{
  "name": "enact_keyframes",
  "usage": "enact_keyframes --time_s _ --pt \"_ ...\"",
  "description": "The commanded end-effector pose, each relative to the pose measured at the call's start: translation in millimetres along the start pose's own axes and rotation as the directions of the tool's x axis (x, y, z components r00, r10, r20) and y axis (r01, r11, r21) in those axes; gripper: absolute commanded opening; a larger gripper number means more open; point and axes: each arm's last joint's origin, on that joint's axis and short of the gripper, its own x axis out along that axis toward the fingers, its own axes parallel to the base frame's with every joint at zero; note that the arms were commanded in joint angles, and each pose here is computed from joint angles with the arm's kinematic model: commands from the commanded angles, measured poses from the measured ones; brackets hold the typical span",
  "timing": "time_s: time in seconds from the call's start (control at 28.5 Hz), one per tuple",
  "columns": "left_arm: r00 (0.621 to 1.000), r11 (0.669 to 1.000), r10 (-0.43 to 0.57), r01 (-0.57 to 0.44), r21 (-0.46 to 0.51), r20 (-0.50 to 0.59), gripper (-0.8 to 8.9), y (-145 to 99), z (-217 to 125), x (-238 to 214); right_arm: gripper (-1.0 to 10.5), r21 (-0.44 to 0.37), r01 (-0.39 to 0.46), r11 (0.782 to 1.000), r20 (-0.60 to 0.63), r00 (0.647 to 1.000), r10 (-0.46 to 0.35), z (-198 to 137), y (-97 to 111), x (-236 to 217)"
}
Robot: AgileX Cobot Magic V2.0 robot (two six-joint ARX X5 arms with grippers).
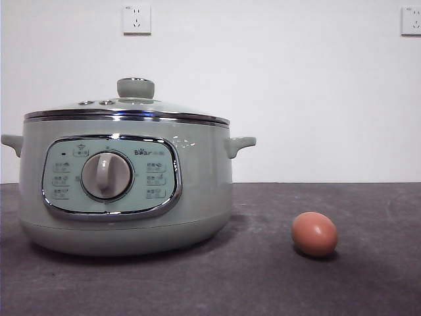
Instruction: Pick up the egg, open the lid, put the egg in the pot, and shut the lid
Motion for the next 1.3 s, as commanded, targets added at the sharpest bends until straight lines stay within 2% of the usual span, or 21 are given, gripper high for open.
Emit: enact_keyframes --time_s 0.04,0.25,0.49,0.63,0.77,0.84,0.95,0.98,1.05,1.23,1.3 --pt "1.0 1.0 -0.011 0.011 0.008 0.025 -0.06 -7 14 -5 -0.1 -0.068 -0.033 0.997 0.0 0.999 0.033 17 11 -2" --pt "0.999 0.999 -0.045 0.045 0.015 0.012 -0.06 -24 46 -10 -0.1 -0.121 -0.104 0.987 -0.078 0.992 0.095 54 34 3" --pt "0.983 0.988 -0.127 0.137 0.076 -0.13 -0.06 -42 82 -1 0.0 -0.2 -0.164 0.966 -0.227 0.967 0.117 91 55 19" --pt "0.955 0.98 -0.164 0.188 0.073 -0.247 -0.04 -49 98 9 0.0 -0.218 -0.221 0.951 -0.318 0.937 0.145 102 61 30" --pt "0.929 0.977 -0.176 0.204 0.055 -0.326 0.01 -51 108 22 0.0 -0.18 -0.298 0.937 -0.411 0.889 0.203 104 62 42" --pt "0.915 0.973 -0.203 0.23 0.038 -0.348 0.54 -51 110 28 0.6 -0.156 -0.326 0.932 -0.442 0.867 0.23 102 62 46" --pt "0.894 0.964 -0.244 0.267 0.009 -0.375 2.95 -51 110 35 2.8 -0.133 -0.326 0.936 -0.475 0.85 0.228 99 59 50" --pt "0.888 0.962 -0.252 0.274 0.002 -0.383 3.44 -51 110 36 3.5 -0.128 -0.321 0.938 -0.483 0.846 0.224 98 59 50" --pt "0.883 0.961 -0.258 0.275 -0.013 -0.393 3.53 -50 109 38 4.7 -0.117 -0.312 0.943 -0.5 0.839 0.215 96 58 51" --pt "0.876 0.956 -0.273 0.293 -0.012 -0.398 3.52 -53 108 39 4.8 -0.091 -0.293 0.952 -0.512 0.833 0.208 95 57 50" --pt "0.868 0.952 -0.287 0.307 -0.016 -0.405 3.52 -55 108 39 4.8 -0.102 -0.249 0.963 -0.513 0.843 0.163 92 61 51"
